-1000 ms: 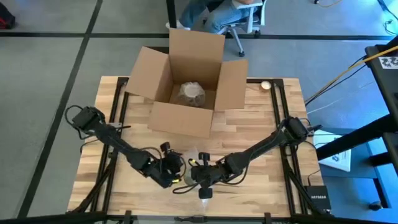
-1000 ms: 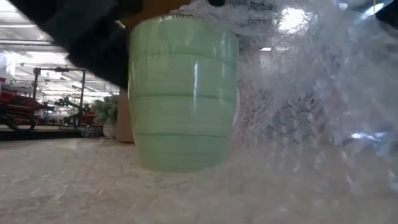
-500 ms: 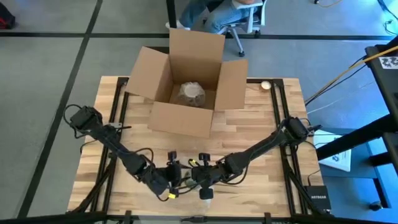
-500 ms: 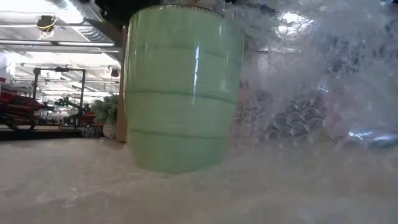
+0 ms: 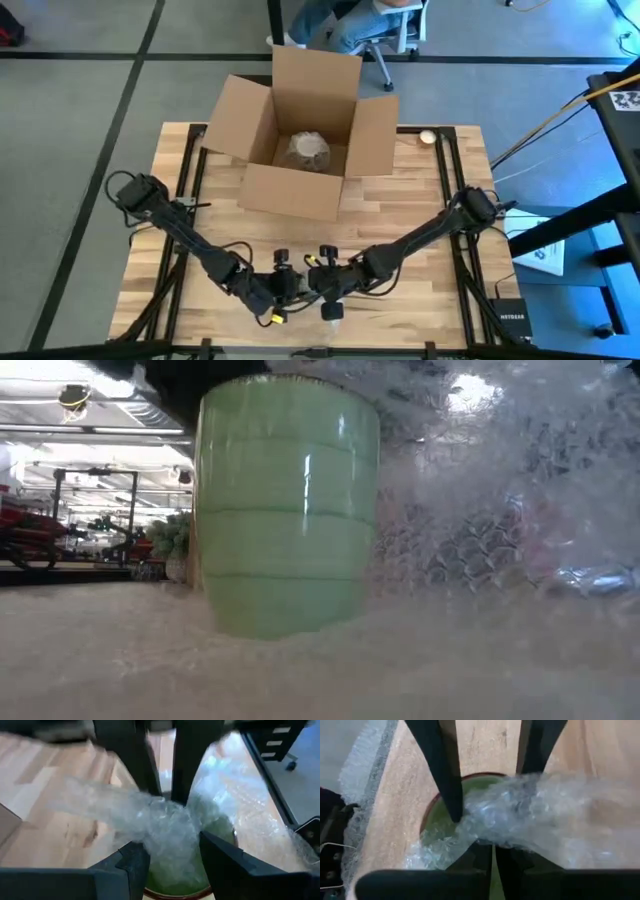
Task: Wrap mug
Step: Wrap the green mug with the transparent bubble wrap
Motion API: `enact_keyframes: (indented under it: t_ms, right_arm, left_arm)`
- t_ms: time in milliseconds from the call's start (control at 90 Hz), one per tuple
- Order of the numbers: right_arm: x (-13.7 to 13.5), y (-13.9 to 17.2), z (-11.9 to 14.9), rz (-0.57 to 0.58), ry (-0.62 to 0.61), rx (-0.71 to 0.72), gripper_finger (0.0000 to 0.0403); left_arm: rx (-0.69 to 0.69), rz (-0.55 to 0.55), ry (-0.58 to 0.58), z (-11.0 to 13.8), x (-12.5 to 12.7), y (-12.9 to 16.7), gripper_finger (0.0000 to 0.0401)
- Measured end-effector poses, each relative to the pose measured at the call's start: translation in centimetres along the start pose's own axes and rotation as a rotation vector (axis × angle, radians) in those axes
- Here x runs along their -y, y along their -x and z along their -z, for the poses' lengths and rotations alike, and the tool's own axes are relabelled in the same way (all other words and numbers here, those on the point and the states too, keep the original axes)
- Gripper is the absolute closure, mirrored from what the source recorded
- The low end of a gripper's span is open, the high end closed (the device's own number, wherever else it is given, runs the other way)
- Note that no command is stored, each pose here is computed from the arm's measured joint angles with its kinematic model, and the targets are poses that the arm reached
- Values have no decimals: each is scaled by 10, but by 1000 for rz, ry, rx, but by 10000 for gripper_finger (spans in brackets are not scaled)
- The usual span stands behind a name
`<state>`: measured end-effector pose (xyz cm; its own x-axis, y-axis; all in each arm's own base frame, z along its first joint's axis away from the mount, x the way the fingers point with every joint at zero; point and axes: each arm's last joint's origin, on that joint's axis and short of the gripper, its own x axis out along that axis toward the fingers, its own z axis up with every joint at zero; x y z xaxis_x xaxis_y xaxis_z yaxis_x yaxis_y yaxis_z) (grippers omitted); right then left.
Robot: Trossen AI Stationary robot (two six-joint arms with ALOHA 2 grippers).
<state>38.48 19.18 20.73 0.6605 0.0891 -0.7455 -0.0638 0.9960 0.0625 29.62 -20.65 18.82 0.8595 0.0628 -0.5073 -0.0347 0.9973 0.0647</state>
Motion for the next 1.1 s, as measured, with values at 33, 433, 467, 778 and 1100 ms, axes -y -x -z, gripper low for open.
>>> enact_keyframes:
  t_ms: [33,433,467,778,1100]
  right_arm:
    - [0,1,0,-1,0,0,395]
    - [0,29,-19,40,150,-107,395]
    - [0,32,-22,42,157,-113,395]
    - [-6,47,-51,29,199,25,395]
    - [-11,-27,-11,53,238,-174,395]
  left_arm:
    - [-2,0,8,1,0,-1,248]
    - [-4,1,33,1,1,-2,248]
    - [-4,2,37,1,1,-2,248]
    - [-5,1,39,2,1,-2,248]
    - [-2,4,44,0,0,0,248]
